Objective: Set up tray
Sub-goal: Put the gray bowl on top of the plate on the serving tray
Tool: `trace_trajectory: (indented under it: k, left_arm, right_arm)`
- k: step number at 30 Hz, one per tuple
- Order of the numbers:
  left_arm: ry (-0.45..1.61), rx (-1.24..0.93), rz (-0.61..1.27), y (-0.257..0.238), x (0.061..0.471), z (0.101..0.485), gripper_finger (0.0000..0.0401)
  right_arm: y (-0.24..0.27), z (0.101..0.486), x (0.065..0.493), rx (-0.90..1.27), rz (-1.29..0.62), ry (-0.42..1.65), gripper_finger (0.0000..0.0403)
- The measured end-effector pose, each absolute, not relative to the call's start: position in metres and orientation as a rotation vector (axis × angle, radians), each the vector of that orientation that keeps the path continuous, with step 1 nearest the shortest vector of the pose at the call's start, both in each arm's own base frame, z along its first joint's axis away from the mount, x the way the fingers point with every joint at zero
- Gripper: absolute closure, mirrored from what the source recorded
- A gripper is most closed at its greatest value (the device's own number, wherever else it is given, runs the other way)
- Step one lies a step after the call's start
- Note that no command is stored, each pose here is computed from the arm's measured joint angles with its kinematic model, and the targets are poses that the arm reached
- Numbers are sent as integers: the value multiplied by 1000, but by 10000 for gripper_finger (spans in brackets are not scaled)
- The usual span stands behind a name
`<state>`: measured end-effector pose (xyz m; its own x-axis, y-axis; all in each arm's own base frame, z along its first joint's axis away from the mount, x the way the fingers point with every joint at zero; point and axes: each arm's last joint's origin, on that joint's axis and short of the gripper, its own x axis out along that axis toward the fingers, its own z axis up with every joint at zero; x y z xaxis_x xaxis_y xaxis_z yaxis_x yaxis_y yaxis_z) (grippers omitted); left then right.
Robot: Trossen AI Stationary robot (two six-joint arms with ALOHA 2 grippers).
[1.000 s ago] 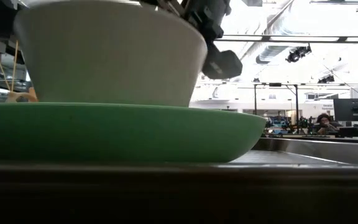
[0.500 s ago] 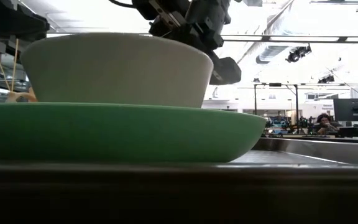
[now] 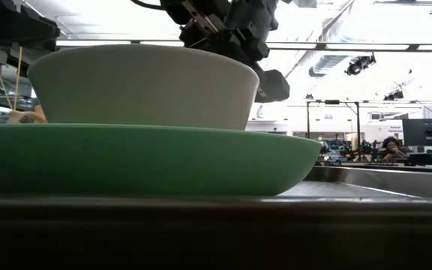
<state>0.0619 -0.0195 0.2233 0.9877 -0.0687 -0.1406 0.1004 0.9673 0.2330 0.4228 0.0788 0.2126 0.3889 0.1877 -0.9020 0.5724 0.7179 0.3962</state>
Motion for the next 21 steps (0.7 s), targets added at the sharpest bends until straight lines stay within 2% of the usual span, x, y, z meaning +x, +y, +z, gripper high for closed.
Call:
trace_trajectory:
  k: [21]
  left_arm:
    - [136,242,-86,-20,62,223,332]
  right_arm:
    - [77,213,424,762,-265,1172,403]
